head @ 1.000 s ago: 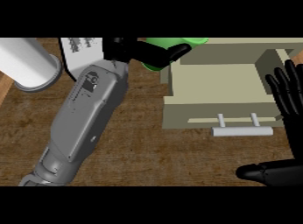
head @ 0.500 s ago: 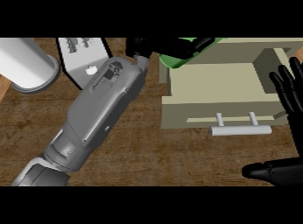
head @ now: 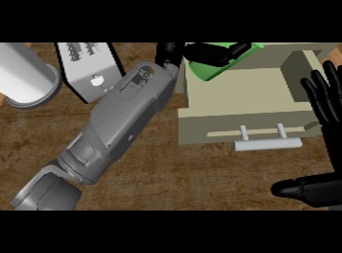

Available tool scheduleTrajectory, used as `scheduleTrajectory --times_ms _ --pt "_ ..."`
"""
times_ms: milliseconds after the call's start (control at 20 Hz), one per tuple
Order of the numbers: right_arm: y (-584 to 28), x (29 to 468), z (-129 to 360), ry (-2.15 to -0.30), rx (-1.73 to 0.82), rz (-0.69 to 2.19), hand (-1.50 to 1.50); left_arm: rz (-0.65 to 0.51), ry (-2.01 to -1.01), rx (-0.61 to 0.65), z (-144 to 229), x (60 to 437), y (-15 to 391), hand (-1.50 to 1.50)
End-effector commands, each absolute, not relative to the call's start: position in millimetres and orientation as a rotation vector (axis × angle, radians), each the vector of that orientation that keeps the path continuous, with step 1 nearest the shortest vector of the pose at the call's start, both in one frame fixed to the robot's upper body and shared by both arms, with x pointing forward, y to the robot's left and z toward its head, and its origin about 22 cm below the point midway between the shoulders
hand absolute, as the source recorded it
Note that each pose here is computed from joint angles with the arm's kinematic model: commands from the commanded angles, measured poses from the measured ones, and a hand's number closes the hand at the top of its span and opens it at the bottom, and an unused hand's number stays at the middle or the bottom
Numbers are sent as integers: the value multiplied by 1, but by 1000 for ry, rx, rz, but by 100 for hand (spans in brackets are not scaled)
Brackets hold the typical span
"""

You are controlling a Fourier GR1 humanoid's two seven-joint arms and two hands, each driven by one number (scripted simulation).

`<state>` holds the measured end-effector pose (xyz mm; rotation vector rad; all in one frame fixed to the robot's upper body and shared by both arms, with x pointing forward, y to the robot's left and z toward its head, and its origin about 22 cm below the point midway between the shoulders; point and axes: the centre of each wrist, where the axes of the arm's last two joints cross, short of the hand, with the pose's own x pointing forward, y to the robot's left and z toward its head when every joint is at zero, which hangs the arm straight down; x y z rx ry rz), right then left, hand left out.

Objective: Pick up the cup, place it into the drawer and close the drawer

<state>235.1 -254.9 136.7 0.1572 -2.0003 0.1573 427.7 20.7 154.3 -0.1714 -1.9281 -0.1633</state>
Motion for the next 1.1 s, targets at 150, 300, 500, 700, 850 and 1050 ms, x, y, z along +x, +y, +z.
scheduleTrajectory --times_ms 150,300,500,700,850,1050 --pt "-248 230 146 -1999 178 180 -150 -255 -1909 -100 153 430 10 150" --pt "-248 236 144 -2008 194 183 -150 -274 -1901 -54 139 428 12 150" --pt "-242 235 133 -2003 204 186 -150 -354 -1885 24 138 429 10 150" --pt "-247 241 136 -2027 237 179 -150 -379 -1872 75 126 427 12 -150" --pt "-250 241 139 -2015 238 172 -150 -346 -1871 13 136 425 6 -150" --pt "-250 247 146 -2029 279 155 -150 -282 -1903 -76 128 417 4 -150"
